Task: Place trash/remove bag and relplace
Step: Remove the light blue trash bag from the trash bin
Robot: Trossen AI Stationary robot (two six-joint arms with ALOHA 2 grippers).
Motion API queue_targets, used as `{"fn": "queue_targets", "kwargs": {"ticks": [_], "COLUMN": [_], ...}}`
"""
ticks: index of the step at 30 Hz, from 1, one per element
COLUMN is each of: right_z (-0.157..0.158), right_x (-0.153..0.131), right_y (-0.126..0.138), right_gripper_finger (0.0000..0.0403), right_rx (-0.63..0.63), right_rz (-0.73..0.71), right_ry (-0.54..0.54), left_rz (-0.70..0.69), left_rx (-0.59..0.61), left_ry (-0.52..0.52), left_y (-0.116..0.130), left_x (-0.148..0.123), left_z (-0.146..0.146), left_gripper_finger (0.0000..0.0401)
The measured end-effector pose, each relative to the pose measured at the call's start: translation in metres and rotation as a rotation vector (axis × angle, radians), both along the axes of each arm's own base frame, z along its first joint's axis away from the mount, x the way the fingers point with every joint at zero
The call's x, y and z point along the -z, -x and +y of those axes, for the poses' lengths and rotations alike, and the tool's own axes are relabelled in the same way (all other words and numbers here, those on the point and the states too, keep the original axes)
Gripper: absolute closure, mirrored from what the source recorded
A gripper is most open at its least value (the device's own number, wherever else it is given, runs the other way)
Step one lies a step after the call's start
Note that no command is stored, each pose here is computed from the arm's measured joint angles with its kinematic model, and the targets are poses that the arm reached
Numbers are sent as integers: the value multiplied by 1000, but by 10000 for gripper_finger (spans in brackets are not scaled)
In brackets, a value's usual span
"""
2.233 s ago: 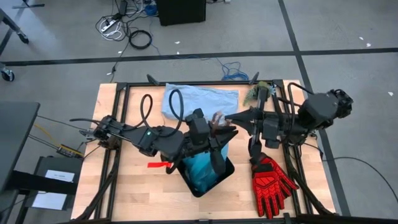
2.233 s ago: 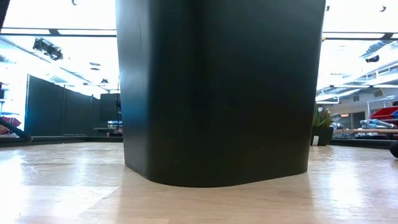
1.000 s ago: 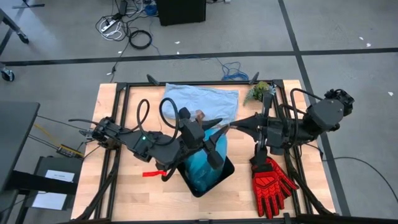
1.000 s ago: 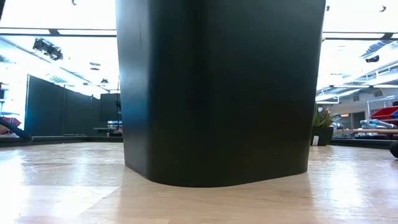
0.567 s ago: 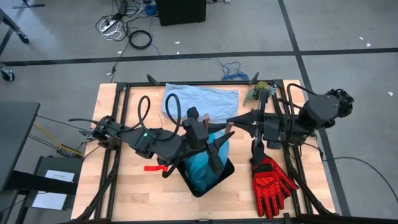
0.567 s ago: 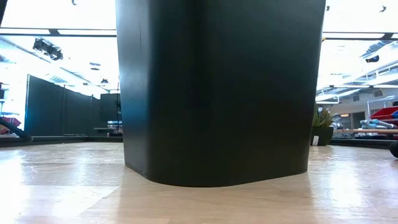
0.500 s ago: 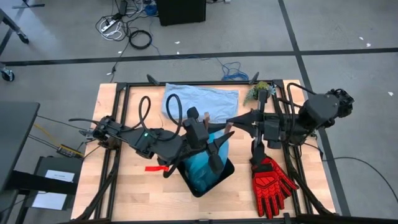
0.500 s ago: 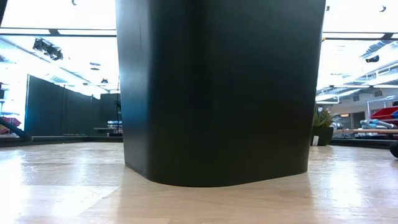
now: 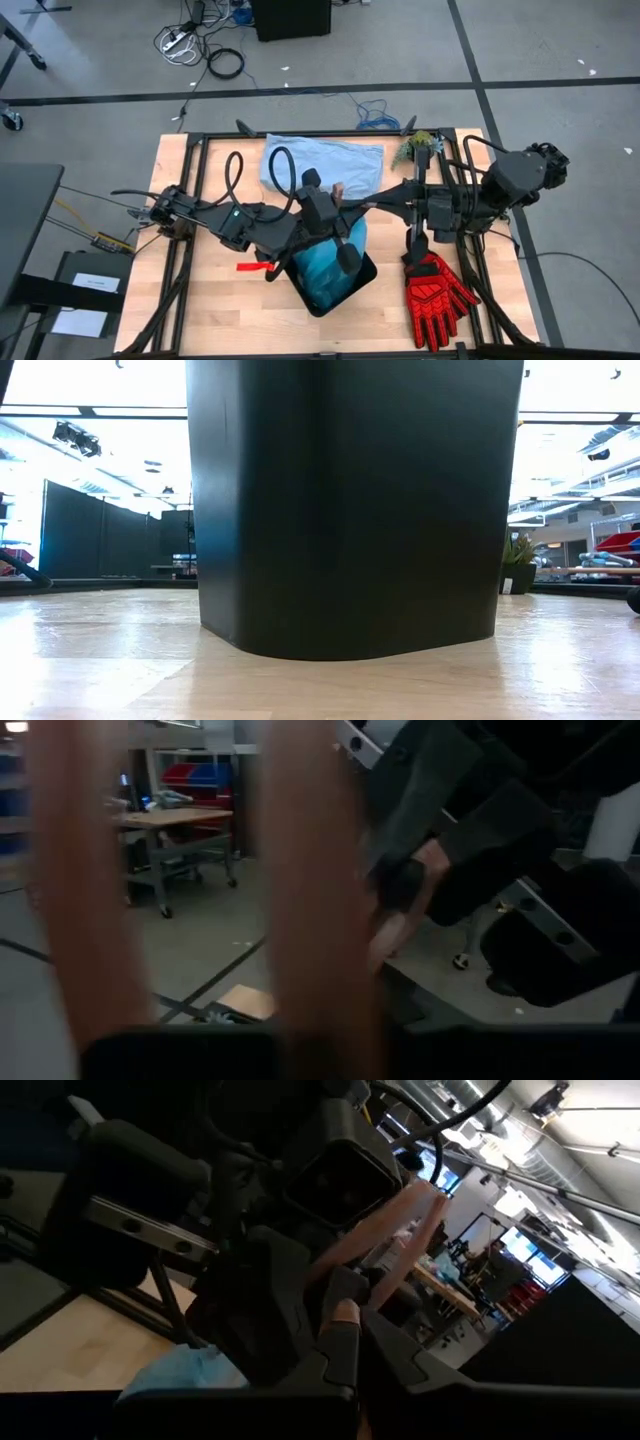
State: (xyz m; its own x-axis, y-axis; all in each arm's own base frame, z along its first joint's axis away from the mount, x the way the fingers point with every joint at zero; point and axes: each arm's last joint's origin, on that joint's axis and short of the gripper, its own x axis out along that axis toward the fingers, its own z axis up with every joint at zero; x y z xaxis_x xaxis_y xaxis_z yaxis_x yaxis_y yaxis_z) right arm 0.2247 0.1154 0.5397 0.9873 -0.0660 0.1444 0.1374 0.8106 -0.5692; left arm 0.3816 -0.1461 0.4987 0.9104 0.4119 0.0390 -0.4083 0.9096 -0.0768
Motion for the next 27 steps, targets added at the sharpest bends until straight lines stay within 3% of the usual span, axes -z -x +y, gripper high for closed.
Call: {"fn": "queue_targets", "kwargs": {"ticks": [8, 15, 19, 23, 27], "right_z": [-1, 2, 3, 0, -6], "right_x": [-8, -2, 10, 12, 17], "right_y": [6, 13, 11, 12, 9], "right_gripper_finger": [379, 277, 219, 196, 199], "right_rx": [217, 88, 105, 186, 236], "right_rz": [-28, 11, 98, 120, 157], "right_ry": [85, -45, -88, -103, -87], "left_rz": [20, 33, 33, 31, 16], "left_rx": [-36, -81, -94, -94, -93], "left_ry": [-7, -14, -14, -12, -3], "left_y": [4, 7, 7, 7, 7], "left_x": [2, 3, 3, 3, 1], "left_z": [-6, -10, -10, -10, -10], "left_gripper_finger": [398, 399, 400, 400, 401]}}
